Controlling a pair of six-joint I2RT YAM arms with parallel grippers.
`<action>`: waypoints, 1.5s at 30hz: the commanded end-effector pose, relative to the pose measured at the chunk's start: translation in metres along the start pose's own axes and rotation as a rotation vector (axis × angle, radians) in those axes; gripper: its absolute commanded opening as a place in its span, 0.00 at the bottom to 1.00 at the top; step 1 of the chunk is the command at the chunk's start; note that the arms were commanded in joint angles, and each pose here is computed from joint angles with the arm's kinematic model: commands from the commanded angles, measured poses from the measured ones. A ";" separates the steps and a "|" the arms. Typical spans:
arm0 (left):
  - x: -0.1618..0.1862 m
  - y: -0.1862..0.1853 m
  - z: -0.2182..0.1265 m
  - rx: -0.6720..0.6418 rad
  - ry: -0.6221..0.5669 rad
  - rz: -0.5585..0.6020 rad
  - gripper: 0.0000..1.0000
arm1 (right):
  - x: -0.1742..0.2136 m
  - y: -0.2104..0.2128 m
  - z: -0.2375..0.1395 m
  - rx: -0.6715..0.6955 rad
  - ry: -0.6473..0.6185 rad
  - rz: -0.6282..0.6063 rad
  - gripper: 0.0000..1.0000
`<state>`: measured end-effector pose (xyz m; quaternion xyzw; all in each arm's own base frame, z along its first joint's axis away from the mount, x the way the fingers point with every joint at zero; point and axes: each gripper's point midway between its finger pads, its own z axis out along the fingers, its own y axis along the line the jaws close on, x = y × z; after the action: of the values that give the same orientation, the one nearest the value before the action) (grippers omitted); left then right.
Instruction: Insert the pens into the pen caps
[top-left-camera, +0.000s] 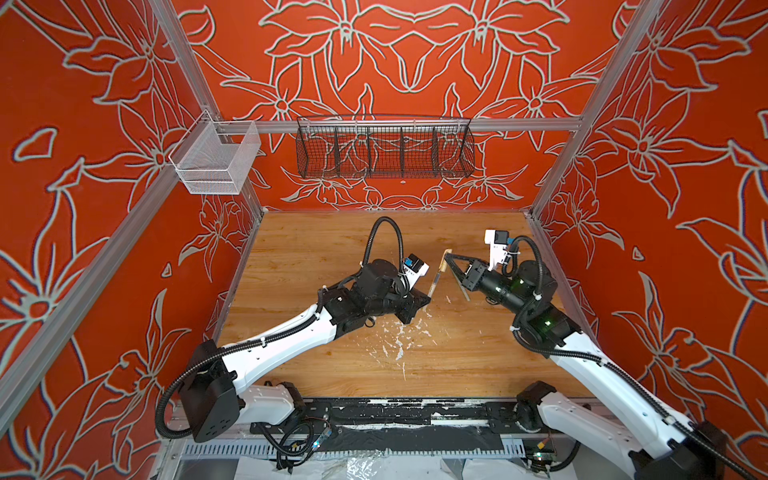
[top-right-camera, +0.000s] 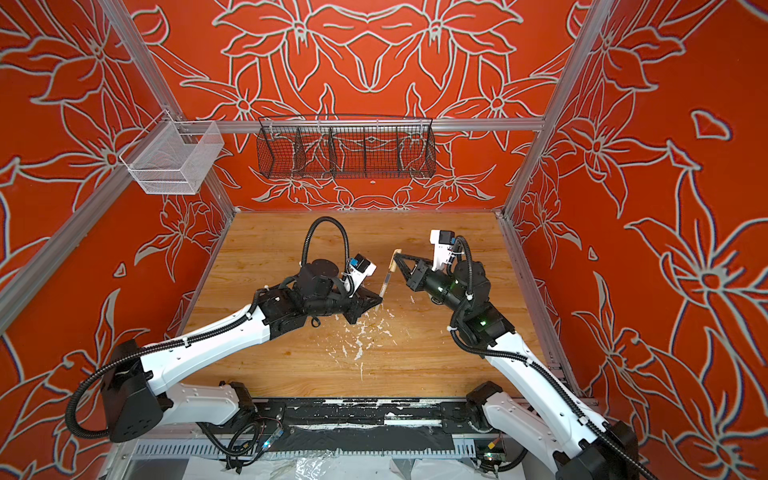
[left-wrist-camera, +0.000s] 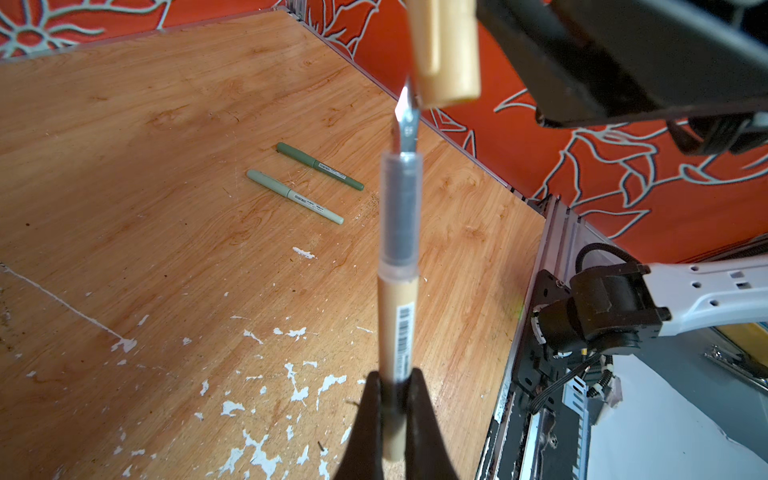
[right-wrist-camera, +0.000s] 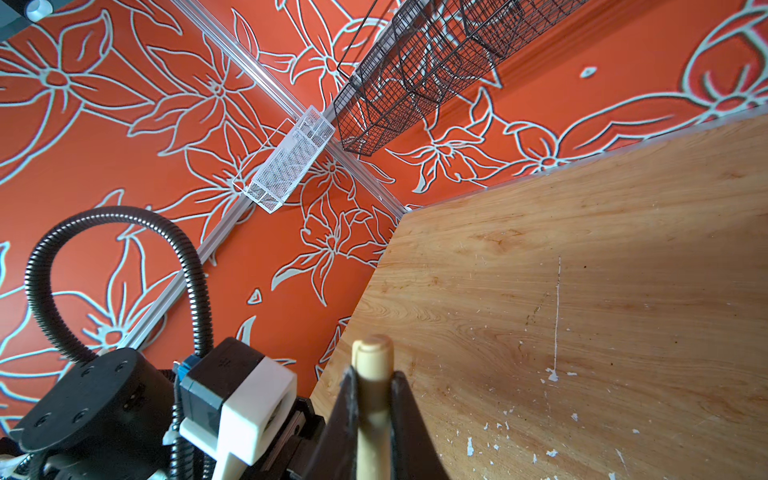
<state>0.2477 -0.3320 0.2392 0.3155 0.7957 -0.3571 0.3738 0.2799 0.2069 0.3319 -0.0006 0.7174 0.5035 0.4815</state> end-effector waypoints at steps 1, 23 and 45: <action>-0.014 -0.007 -0.002 0.019 -0.026 0.030 0.00 | -0.003 0.013 -0.004 -0.043 -0.006 0.004 0.00; -0.014 -0.010 -0.005 0.031 -0.035 0.029 0.00 | -0.012 0.010 -0.009 0.005 -0.053 -0.038 0.00; -0.013 -0.011 -0.001 0.026 -0.018 0.044 0.00 | -0.015 0.022 -0.002 -0.058 -0.043 -0.034 0.00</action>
<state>0.2473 -0.3336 0.2422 0.3225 0.7927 -0.3554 0.3759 0.2797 0.2049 0.3378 -0.0066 0.7128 0.4948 0.4971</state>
